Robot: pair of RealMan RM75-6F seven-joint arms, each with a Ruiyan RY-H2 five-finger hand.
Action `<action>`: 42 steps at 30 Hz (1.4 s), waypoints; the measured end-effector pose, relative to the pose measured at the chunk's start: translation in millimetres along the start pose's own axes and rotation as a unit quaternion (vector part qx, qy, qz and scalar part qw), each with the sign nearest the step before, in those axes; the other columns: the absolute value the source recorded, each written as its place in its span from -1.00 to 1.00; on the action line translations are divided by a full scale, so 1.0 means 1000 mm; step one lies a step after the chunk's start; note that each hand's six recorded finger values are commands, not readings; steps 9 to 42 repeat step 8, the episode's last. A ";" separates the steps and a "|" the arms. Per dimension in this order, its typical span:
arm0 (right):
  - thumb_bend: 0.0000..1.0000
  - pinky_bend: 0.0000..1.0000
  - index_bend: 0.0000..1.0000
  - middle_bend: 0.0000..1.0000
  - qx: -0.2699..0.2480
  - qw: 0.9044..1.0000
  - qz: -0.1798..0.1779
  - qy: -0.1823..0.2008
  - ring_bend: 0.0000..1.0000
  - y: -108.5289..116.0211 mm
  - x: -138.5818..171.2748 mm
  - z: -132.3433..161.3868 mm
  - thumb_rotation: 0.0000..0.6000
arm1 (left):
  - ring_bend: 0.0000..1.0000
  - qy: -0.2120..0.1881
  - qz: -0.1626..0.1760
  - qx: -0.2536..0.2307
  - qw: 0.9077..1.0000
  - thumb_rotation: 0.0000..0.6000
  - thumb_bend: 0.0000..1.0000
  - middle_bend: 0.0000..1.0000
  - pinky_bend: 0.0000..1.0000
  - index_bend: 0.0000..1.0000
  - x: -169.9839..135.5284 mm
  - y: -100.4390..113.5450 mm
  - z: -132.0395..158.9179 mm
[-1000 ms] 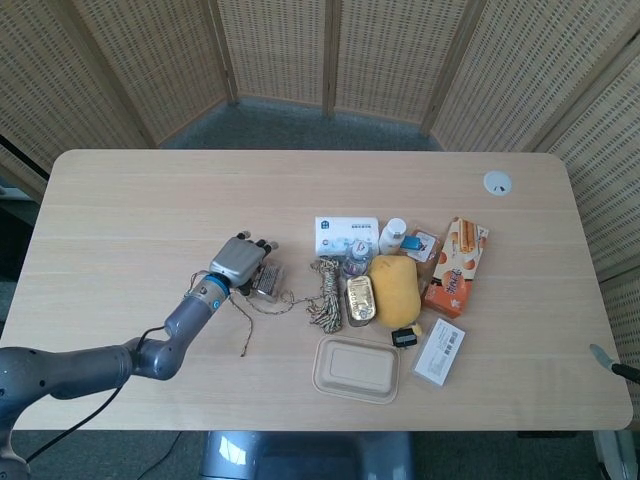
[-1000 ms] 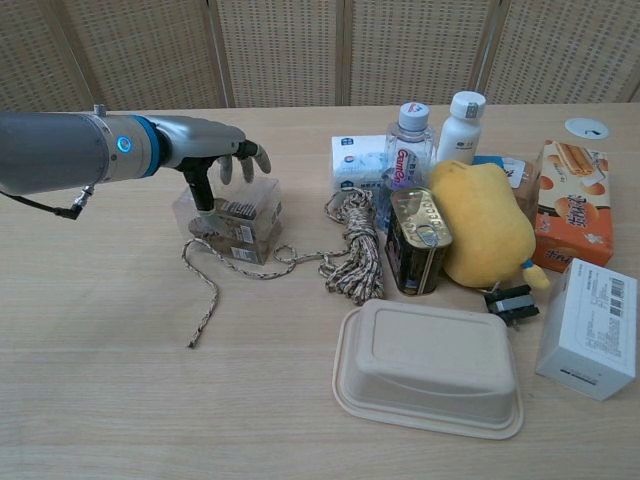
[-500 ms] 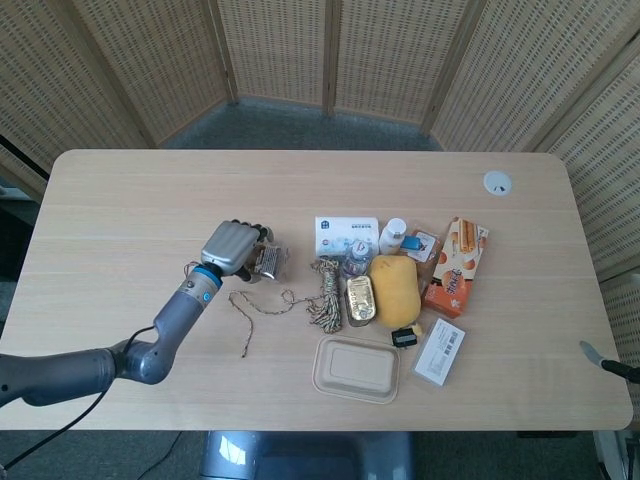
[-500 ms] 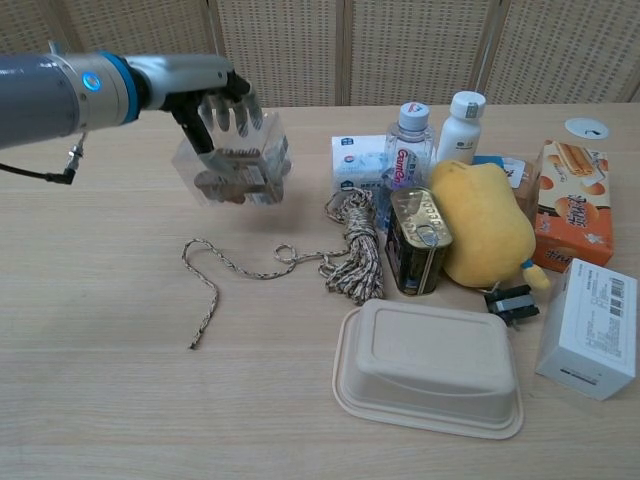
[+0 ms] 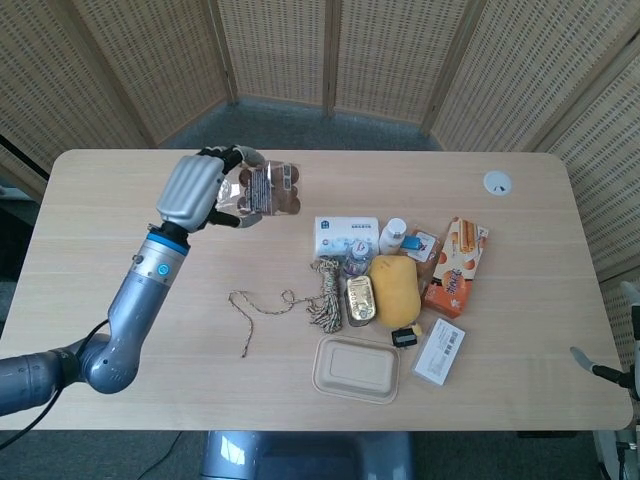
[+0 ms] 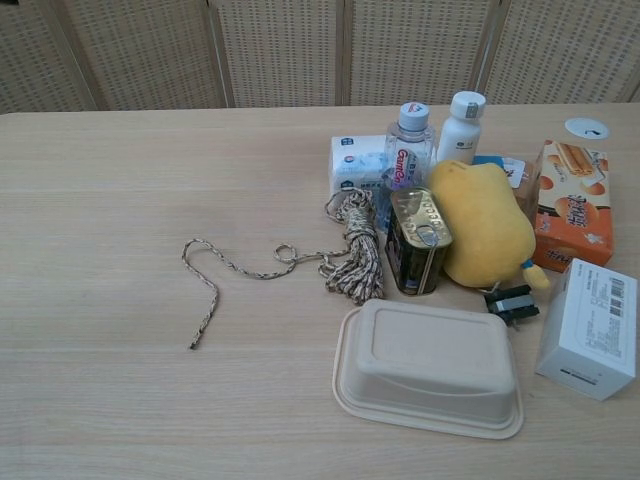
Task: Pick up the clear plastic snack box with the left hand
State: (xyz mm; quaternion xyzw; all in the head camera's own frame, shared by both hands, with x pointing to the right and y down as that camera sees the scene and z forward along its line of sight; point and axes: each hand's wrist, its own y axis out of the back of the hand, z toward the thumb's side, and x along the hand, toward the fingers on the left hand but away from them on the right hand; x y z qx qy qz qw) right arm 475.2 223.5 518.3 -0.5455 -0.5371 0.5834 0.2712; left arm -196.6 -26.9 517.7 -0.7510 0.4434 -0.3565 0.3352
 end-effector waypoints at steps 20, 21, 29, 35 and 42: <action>-0.99 -1.00 -1.00 -1.00 -0.007 1.000 0.002 0.004 -1.00 -0.002 0.002 -0.001 0.85 | 0.44 -0.002 0.025 -0.029 0.999 1.00 -0.71 0.01 -0.32 -0.36 -0.013 0.023 0.004; -0.99 -1.00 -1.00 -1.00 -0.007 1.000 0.002 0.004 -1.00 -0.002 0.002 -0.001 0.85 | 0.44 -0.002 0.025 -0.029 0.999 1.00 -0.71 0.01 -0.32 -0.36 -0.013 0.023 0.004; -0.99 -1.00 -1.00 -1.00 -0.007 1.000 0.002 0.004 -1.00 -0.002 0.002 -0.001 0.85 | 0.44 -0.002 0.025 -0.029 0.999 1.00 -0.71 0.01 -0.32 -0.36 -0.013 0.023 0.004; -0.99 -1.00 -1.00 -1.00 -0.007 1.000 0.002 0.004 -1.00 -0.002 0.002 -0.001 0.85 | 0.44 -0.002 0.025 -0.029 0.999 1.00 -0.71 0.01 -0.32 -0.36 -0.013 0.023 0.004; -0.99 -1.00 -1.00 -1.00 -0.007 1.000 0.002 0.004 -1.00 -0.002 0.002 -0.001 0.85 | 0.44 -0.002 0.025 -0.029 0.999 1.00 -0.71 0.01 -0.32 -0.36 -0.013 0.023 0.004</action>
